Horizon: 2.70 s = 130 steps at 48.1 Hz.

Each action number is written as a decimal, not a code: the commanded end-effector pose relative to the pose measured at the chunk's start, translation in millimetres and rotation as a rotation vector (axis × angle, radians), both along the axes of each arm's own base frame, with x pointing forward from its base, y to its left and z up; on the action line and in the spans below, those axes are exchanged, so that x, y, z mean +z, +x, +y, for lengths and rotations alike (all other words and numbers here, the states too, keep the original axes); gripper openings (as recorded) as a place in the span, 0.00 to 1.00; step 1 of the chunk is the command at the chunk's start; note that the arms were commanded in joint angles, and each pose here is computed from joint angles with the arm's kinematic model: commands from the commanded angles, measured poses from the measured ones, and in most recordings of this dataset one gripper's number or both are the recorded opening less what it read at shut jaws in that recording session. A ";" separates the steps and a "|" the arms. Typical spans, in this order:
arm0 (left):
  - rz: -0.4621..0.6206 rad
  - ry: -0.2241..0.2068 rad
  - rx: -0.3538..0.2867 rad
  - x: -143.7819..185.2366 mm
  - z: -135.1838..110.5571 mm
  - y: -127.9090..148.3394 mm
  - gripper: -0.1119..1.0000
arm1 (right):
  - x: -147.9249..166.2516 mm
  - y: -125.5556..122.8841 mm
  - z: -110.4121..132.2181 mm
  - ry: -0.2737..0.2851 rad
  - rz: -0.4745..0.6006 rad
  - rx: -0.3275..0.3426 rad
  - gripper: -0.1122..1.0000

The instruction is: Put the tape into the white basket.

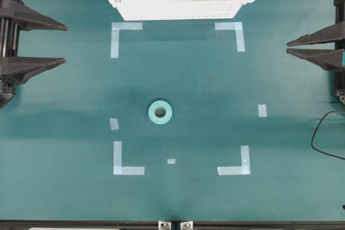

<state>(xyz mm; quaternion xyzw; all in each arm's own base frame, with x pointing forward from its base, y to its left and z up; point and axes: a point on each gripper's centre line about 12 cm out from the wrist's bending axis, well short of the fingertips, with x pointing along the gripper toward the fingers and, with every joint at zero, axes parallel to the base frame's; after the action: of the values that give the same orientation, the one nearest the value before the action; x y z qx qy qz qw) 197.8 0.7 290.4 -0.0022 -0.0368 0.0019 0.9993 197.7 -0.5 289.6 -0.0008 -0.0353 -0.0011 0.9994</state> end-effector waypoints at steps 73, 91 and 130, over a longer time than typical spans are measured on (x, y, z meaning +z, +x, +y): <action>0.216 -0.072 0.005 -90.7 0.1 -41.5 0.00 | -26.1 21.7 -2.4 0.024 0.136 -0.010 0.96; 0.218 -0.068 0.003 -99.6 -0.1 -54.7 0.00 | -38.0 54.2 -2.9 0.075 0.295 -0.016 0.96; 0.282 -0.084 0.043 -124.3 4.8 -63.4 0.00 | -48.2 86.6 -1.2 0.107 0.389 -0.016 0.96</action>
<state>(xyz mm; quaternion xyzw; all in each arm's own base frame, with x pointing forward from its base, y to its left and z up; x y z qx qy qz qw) 133.8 4.1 164.0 -0.0426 0.1057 0.0198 0.9933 276.9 -2.0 231.5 0.0476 0.1691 -0.0115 0.9844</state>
